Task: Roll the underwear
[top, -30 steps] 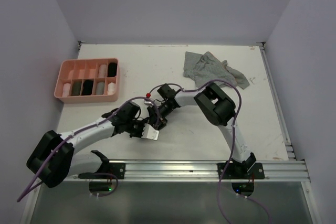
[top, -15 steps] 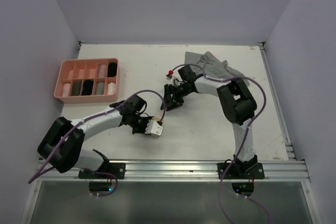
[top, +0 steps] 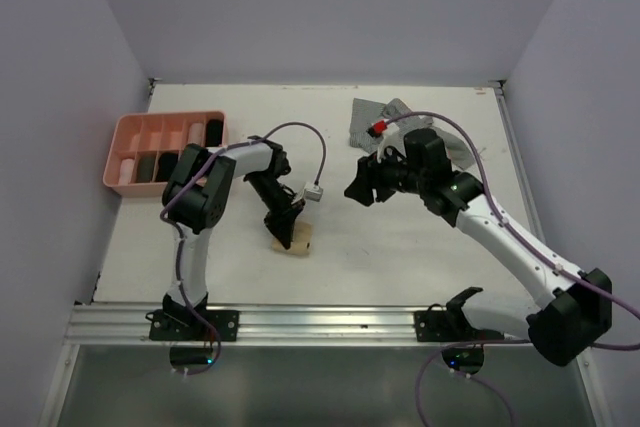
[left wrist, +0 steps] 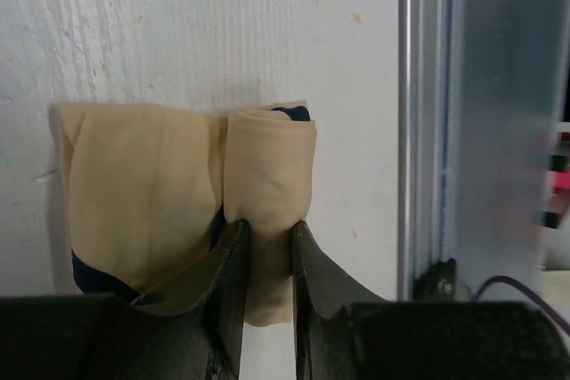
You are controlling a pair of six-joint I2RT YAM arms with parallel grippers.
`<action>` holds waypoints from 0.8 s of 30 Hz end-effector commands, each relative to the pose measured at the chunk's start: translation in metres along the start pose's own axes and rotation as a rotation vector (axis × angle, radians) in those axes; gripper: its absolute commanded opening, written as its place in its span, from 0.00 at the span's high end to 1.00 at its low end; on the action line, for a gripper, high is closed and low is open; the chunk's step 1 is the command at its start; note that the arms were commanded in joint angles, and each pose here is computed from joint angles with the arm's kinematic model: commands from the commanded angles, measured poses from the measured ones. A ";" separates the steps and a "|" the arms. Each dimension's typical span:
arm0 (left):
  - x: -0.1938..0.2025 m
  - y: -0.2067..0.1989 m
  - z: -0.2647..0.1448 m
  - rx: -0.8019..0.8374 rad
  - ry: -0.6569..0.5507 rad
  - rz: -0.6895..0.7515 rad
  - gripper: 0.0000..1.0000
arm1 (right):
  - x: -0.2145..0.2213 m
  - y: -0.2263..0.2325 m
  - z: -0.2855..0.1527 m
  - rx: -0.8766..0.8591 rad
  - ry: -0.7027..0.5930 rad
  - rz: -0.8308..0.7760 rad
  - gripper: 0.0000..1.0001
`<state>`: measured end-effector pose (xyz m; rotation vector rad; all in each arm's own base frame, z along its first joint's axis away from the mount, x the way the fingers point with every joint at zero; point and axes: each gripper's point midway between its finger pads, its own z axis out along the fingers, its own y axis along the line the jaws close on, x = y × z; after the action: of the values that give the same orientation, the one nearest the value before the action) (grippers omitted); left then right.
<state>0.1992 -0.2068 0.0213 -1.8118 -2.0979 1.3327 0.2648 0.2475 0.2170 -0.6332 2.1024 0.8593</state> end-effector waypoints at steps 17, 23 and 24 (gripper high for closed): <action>0.044 0.067 0.023 0.093 0.145 -0.078 0.92 | 0.103 0.090 0.098 -0.129 0.174 -0.804 0.33; 0.046 0.062 0.027 0.100 0.133 -0.092 0.92 | 0.111 0.103 0.129 -0.134 0.156 -0.864 0.32; 0.047 0.063 0.028 0.096 0.131 -0.088 0.92 | 0.113 0.106 0.131 -0.143 0.158 -0.868 0.32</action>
<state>0.1894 -0.2033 0.0199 -1.2830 -1.9783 1.4039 0.1702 0.3621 0.0676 -1.6366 1.7912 0.4591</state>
